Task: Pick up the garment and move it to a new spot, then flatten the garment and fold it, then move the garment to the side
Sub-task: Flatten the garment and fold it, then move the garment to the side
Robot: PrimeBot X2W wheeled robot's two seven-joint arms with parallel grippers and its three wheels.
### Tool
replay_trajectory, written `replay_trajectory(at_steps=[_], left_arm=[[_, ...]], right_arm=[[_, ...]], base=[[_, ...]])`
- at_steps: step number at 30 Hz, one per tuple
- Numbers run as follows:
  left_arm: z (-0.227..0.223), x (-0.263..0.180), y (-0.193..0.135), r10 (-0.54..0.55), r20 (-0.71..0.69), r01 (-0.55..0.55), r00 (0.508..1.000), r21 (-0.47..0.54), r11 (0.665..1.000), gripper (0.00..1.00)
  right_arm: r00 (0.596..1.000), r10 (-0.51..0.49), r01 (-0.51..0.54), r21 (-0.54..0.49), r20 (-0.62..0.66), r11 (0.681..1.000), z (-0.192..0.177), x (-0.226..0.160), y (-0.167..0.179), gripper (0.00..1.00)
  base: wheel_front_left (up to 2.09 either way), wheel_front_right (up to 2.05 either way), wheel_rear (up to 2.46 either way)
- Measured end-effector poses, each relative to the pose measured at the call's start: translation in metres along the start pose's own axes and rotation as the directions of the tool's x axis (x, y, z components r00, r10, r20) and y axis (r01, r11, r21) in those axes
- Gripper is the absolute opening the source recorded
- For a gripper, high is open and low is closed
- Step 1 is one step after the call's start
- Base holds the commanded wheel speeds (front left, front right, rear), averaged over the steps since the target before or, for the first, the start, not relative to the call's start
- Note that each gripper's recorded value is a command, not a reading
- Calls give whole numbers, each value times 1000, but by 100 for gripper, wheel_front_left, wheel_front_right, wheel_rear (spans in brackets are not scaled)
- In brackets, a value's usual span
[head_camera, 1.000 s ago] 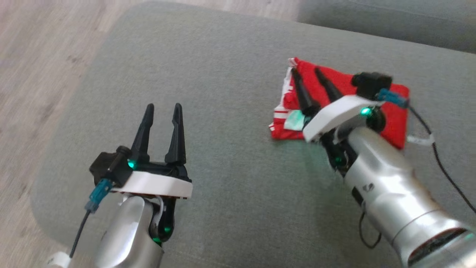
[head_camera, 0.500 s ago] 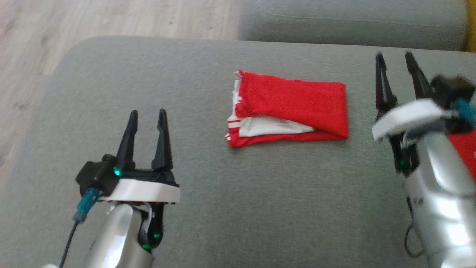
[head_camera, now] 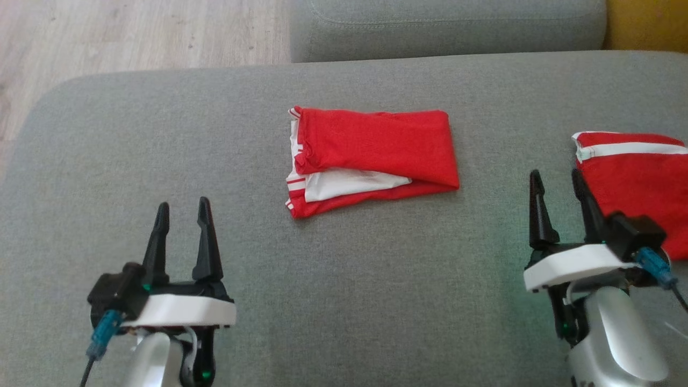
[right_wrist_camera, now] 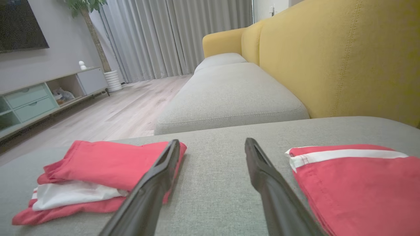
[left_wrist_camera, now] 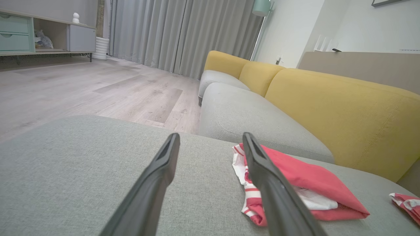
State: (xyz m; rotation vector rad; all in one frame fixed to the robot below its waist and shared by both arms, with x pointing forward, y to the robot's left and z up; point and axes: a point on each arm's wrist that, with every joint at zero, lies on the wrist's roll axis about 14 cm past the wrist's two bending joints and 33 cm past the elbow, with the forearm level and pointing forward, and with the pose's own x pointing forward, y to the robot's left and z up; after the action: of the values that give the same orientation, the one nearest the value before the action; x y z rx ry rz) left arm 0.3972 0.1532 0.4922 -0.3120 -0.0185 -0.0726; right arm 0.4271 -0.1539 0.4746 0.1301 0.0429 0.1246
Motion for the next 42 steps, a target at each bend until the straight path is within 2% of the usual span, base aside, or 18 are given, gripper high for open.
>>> replay_trajectory(at_steps=[10, 18, 22, 25, 29, 36, 37, 38, 39, 42], left_arm=[[-3, 7, 4, -1, -6, 1, 1000, -1, 1000, 100], [-5, 25, 11, 1, -8, -1, 1000, 10, 1000, 100], [-8, 25, 19, 19, -18, -18, 1000, 17, 1000, 100], [-9, 21, 29, 47, -25, -47, 999, 23, 999, 100], [-8, 17, 41, 80, -26, -79, 996, 33, 996, 100], [-5, 13, 46, 96, -19, -95, 995, 38, 995, 100], [-4, 12, 46, 96, -18, -95, 995, 38, 995, 100], [-4, 13, 45, 94, -17, -94, 995, 38, 995, 100], [-4, 13, 44, 93, -17, -92, 996, 37, 995, 100], [-3, 15, 39, 80, -13, -79, 997, 35, 996, 100]], right_arm=[[999, 52, -52, -9, -12, 999, -5, 15, 16, 100], [990, 108, -110, -21, -95, 994, -15, 68, 35, 100], [961, 135, -138, 7, -240, 990, -50, 82, 49, 100], [922, 158, -154, 40, -352, 987, -81, 83, 60, 100], [866, 173, -181, 29, -468, 983, -112, 81, 69, 100], [849, 184, -198, 25, -496, 980, -115, 92, 76, 100], [847, 183, -199, 23, -499, 980, -115, 92, 76, 91], [846, 183, -200, 20, -500, 980, -116, 91, 76, 33], [845, 183, -202, 17, -502, 979, -116, 91, 76, 0], [860, 195, -232, -20, -472, 973, -110, 90, 78, 0]], base=[[0, 0, 0], [0, 0, 0], [0, 0, 0], [0, 0, 0], [0, 0, 0], [0, 0, 0], [0, 0, 0], [0, 0, 0], [0, 0, 0], [0, 0, 0]])
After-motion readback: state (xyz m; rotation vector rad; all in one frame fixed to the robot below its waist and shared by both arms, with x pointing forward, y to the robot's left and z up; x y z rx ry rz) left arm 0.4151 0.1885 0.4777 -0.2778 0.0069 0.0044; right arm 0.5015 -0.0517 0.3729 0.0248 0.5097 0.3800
